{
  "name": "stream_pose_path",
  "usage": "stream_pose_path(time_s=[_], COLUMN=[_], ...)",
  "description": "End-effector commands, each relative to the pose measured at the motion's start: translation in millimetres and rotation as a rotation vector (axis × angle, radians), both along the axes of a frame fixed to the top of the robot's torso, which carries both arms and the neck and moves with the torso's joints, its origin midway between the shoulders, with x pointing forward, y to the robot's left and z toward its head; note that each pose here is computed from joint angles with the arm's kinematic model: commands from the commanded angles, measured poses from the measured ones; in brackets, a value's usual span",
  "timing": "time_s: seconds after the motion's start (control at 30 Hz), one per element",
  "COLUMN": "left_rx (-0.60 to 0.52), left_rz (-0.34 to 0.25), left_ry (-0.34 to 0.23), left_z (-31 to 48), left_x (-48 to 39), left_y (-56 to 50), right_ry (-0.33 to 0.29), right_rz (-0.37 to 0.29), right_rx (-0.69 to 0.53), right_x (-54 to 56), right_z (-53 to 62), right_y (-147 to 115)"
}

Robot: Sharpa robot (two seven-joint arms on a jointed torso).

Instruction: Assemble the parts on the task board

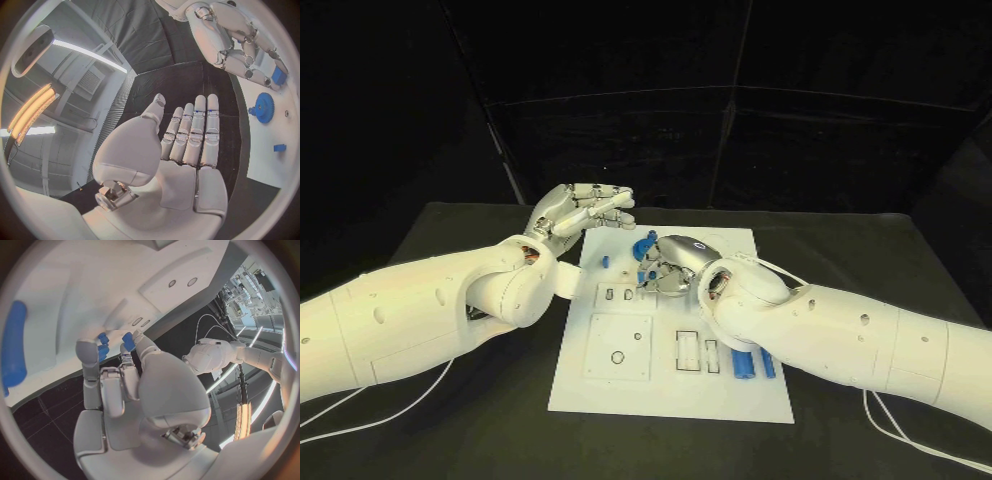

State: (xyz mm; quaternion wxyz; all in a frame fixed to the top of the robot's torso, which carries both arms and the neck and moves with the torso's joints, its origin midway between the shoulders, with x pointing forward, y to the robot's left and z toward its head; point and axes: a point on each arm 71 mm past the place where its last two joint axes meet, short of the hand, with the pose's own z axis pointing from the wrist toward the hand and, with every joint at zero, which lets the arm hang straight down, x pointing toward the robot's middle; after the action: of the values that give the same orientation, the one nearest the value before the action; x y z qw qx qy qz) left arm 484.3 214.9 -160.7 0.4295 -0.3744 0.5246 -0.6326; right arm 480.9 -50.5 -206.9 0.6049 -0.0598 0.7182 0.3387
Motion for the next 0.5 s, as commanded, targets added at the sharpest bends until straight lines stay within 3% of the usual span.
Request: stream_pose_path(time_s=[0.03, 0.5], left_rx=[-0.001, 0.0], left_rz=[0.007, 0.01], left_ry=[-0.003, -0.003], left_z=[0.9, 0.5], left_x=[1.0, 2.1], left_y=[-0.2, -1.1], right_ry=[-0.026, -0.037], right_rz=[0.025, 0.068], right_rx=[-0.055, -0.106], right_x=[-1.4, -8.3], right_z=[-1.4, -9.2], right_y=[5.1, 15.8])
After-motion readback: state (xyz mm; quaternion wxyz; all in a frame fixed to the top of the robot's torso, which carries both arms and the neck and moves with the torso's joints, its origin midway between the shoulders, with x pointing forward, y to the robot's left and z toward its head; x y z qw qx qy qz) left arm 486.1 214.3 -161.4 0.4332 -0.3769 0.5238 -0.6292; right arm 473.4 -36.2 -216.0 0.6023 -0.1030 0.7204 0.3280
